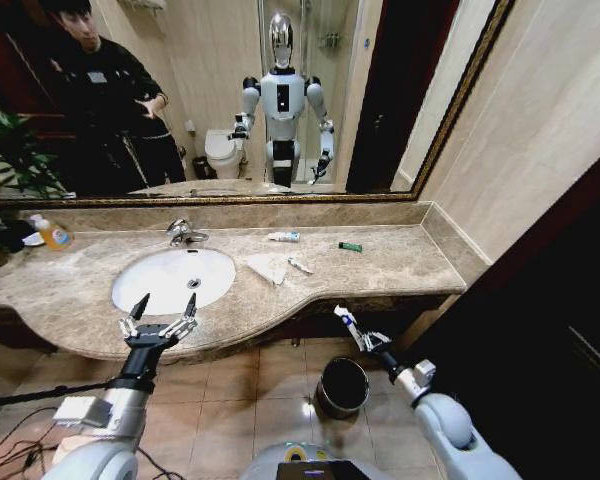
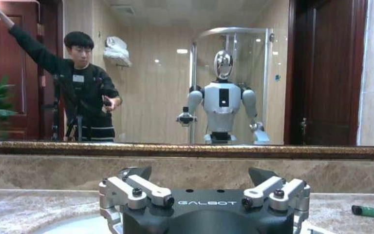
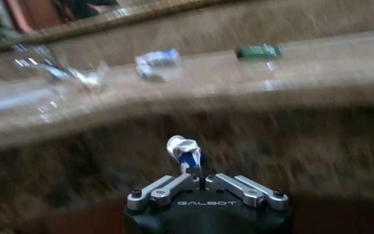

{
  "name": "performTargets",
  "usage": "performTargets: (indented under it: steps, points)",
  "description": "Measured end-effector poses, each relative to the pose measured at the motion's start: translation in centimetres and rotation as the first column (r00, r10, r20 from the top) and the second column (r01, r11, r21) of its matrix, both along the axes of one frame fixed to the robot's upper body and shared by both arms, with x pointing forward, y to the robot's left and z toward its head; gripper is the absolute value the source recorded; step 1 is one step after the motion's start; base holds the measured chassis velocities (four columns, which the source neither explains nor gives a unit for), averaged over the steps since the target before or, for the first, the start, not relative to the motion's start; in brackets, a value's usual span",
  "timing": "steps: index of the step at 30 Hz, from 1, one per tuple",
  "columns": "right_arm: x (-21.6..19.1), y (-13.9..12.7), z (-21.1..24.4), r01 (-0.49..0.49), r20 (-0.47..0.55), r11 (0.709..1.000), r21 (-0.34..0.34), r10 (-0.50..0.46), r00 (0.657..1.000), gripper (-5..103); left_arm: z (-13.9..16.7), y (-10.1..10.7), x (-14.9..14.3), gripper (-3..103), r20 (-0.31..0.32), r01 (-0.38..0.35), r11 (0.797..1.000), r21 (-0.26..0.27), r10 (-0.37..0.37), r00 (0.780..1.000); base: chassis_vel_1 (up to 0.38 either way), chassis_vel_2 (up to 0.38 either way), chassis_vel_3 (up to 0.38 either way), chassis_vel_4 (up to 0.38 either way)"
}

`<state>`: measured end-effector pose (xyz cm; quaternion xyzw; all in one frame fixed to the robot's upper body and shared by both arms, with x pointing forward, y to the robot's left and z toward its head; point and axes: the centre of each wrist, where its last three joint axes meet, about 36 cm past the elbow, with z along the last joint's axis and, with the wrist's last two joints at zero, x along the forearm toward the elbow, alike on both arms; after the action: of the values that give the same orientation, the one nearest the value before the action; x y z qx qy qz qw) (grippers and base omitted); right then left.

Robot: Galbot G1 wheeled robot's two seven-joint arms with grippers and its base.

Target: Pick up the trash from the sink and place it in the trash bin.

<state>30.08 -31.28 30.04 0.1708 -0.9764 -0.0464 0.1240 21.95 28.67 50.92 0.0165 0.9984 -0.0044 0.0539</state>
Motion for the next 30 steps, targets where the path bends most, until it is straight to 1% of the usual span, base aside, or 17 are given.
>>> performTargets:
  steps: [1,3,4,5,7,8,11,13,14,15,18,20,24,30]
  points:
    - [0.0,0.0,0.0,0.0,0.0,1.0,0.0,0.0,1.0,0,0.0,0.0,0.0,100,0.0,0.0,1.0,0.0,0.0,1.0,0.0,0.0,0.0,0.0]
    - [-0.2,-0.9,-3.5,0.044,-0.02,0.999,-0.031,-0.045,0.999,0,0.0,0.0,0.0,100,0.0,0.0,1.0,0.0,0.0,1.0,0.0,0.0,0.0,0.0]
    - [-0.4,-1.2,-4.7,0.057,-0.037,0.998,-0.04,-0.059,0.998,0,0.0,0.0,0.0,100,0.0,0.0,1.0,0.0,0.0,1.0,0.0,0.0,0.0,0.0]
    - [-0.4,-1.2,-4.7,0.057,-0.037,0.998,-0.04,-0.059,0.998,0,0.0,0.0,0.0,100,0.0,0.0,1.0,0.0,0.0,1.0,0.0,0.0,0.0,0.0]
    - [-1.0,-1.9,-7.3,0.08,-0.081,0.995,-0.061,-0.085,0.993,0,0.0,0.0,0.0,100,0.0,0.0,1.0,0.0,0.0,1.0,0.0,0.0,0.0,0.0]
    - [-1.0,-1.9,-7.3,0.08,-0.081,0.995,-0.061,-0.085,0.993,0,0.0,0.0,0.0,100,0.0,0.0,1.0,0.0,0.0,1.0,0.0,0.0,0.0,0.0]
    - [-1.4,-2.6,-10.5,0.095,-0.123,0.99,-0.104,-0.107,0.987,0,0.0,0.0,0.0,100,0.0,0.0,1.0,0.0,0.0,1.0,0.0,0.0,0.0,0.0]
    - [-1.4,-2.6,-11.0,0.096,-0.131,0.989,-0.114,-0.111,0.985,0,0.0,0.0,0.0,100,0.0,0.0,1.0,0.0,0.0,1.0,0.0,0.0,0.0,0.0]
    - [-1.6,-2.7,-12.4,0.098,-0.155,0.986,-0.135,-0.118,0.981,0,0.0,0.0,0.0,100,0.0,0.0,1.0,0.0,0.0,1.0,0.0,0.0,0.0,0.0]
    - [-1.7,-2.6,-13.1,0.1,-0.17,0.985,-0.14,-0.123,0.978,0,0.0,0.0,0.0,100,0.0,0.0,1.0,0.0,0.0,1.0,0.0,0.0,0.0,0.0]
    - [-1.7,-2.4,-13.9,0.106,-0.187,0.984,-0.142,-0.132,0.973,0,0.0,0.0,0.0,100,0.0,0.0,1.0,0.0,0.0,1.0,0.0,0.0,0.0,0.0]
    - [-1.5,-1.7,-15.3,0.118,-0.217,0.983,-0.14,-0.147,0.965,0,0.0,0.0,0.0,100,0.0,0.0,1.0,0.0,0.0,1.0,0.0,0.0,0.0,0.0]
    - [-1.1,-0.8,-16.5,0.135,-0.245,0.983,-0.126,-0.163,0.956,0,0.0,0.0,0.0,100,0.0,0.0,1.0,0.0,0.0,1.0,0.0,0.0,0.0,0.0]
    - [-0.5,-0.2,-17.4,0.158,-0.264,0.981,-0.115,-0.184,0.947,0,0.0,0.0,0.0,100,0.0,0.0,1.0,0.0,0.0,1.0,0.0,0.0,0.0,0.0]
